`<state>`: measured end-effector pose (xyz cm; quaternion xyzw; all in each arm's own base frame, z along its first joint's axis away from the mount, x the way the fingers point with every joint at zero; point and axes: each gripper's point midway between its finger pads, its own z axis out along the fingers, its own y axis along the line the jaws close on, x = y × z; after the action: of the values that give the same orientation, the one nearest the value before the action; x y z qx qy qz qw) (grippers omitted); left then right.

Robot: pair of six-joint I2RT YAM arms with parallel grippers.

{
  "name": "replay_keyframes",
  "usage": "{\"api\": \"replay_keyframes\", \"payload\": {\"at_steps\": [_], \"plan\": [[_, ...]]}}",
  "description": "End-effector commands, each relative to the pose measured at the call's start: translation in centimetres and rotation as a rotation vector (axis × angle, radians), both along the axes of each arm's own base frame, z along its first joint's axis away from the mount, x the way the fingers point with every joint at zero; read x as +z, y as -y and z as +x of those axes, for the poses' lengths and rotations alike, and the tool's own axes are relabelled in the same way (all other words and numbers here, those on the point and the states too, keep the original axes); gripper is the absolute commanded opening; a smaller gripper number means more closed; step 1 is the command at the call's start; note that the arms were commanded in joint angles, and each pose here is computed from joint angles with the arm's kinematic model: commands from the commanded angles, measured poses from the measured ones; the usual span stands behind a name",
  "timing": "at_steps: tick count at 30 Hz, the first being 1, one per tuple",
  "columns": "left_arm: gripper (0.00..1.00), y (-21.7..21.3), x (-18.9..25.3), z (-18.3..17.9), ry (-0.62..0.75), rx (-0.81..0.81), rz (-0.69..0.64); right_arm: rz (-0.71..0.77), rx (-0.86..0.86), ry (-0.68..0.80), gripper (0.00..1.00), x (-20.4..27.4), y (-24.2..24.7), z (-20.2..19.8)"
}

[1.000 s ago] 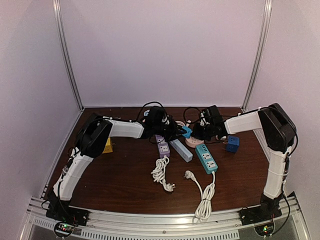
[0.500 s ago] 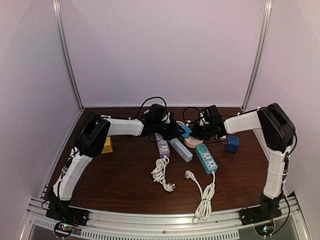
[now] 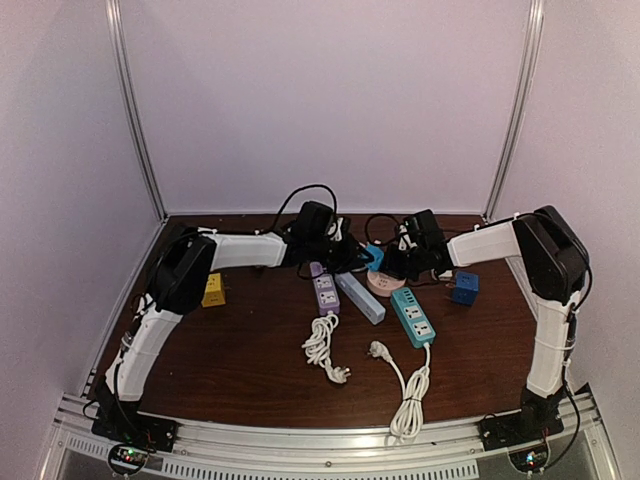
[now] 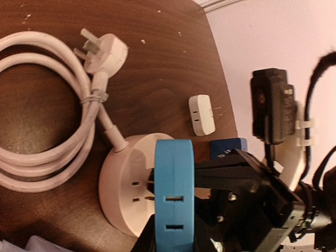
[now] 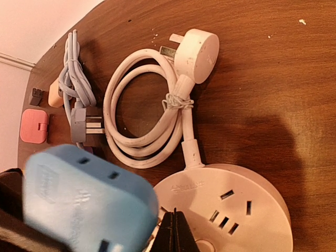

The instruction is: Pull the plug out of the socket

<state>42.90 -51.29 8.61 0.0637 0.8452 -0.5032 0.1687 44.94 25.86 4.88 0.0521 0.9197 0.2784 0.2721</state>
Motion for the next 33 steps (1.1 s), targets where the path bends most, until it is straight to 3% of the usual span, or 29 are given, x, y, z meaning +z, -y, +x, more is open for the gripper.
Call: {"api": "replay_keyframes", "payload": {"at_steps": [1, 4, 10, 17, 27, 33], "plan": [[0.0, 1.5, 10.7, -0.1, 0.088, -0.016, -0.28, -0.137, -0.016, -0.262, 0.0, -8.0, 2.9, -5.0], [0.0, 1.4, 10.8, 0.2, 0.066, 0.001, -0.286, -0.134, -0.018, -0.262, 0.0, -8.0, 2.9, -5.1], [0.0, 0.3, 8.4, 0.7, 0.039, 0.043, -0.167, -0.122, -0.012, -0.242, 0.0, -7.1, 2.7, -4.9], [0.0, -2.6, 8.5, 1.8, 0.125, 0.087, -0.043, -0.085, 0.017, -0.162, 0.0, -3.8, 1.8, -3.7], [0.0, -8.3, 10.0, 0.7, 0.249, 0.111, 0.219, -0.076, 0.039, -0.021, 0.06, 2.9, 1.1, -1.3], [0.0, -13.7, 8.5, -1.1, 0.318, 0.13, 0.468, -0.057, 0.004, 0.056, 0.14, 6.1, 1.4, -0.5]]}}
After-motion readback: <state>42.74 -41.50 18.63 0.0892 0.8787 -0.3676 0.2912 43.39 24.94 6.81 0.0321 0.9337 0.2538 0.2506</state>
